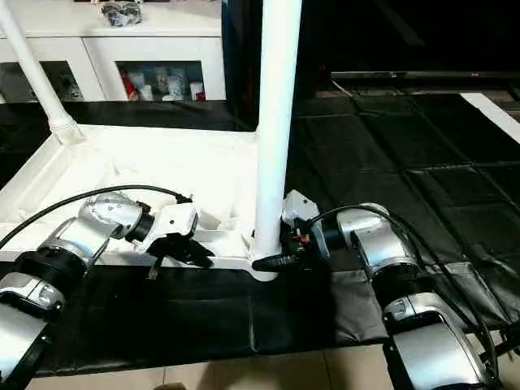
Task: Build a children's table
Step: Rotate leg to tighten
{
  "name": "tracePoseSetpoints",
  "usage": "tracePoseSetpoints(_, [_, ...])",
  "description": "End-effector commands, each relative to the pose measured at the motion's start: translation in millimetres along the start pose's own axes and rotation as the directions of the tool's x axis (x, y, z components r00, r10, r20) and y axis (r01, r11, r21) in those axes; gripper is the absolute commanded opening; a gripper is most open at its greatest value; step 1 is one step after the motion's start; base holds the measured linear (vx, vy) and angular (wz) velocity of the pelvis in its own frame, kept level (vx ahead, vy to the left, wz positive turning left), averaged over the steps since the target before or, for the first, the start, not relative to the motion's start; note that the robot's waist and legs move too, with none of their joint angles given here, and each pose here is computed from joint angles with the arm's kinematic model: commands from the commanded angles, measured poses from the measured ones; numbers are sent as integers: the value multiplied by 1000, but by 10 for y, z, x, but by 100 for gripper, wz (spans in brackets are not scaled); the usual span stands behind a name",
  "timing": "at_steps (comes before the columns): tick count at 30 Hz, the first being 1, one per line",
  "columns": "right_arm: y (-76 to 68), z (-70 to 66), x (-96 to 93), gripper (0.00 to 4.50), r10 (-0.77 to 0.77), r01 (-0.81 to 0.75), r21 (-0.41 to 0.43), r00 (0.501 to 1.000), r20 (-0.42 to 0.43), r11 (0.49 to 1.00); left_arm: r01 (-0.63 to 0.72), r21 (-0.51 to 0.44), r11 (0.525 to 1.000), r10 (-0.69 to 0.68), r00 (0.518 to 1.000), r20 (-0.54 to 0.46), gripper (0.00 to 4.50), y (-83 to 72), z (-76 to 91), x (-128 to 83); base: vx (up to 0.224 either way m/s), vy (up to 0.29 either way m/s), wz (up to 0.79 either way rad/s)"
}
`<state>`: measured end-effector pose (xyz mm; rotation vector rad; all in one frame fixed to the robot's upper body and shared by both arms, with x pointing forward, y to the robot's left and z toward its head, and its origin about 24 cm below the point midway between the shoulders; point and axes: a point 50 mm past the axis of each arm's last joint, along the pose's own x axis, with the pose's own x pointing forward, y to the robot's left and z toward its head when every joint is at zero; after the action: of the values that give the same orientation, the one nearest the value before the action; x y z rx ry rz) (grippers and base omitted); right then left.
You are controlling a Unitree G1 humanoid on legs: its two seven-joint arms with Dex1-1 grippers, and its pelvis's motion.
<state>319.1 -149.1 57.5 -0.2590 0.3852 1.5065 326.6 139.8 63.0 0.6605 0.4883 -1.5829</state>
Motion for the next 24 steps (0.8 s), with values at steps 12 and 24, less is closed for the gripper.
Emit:
tracePoseSetpoints(12, [28,-20,29,272,30,-30,17,1000,-2,999,25,21,999,-24,998,-59,0,14,3,7,0,0,0])
tracePoseSetpoints(24, [-28,-114,235,272,-278,249,213,952,124,945,-176,-184,967,188,981,53,0,168,97,109,0,0,0])
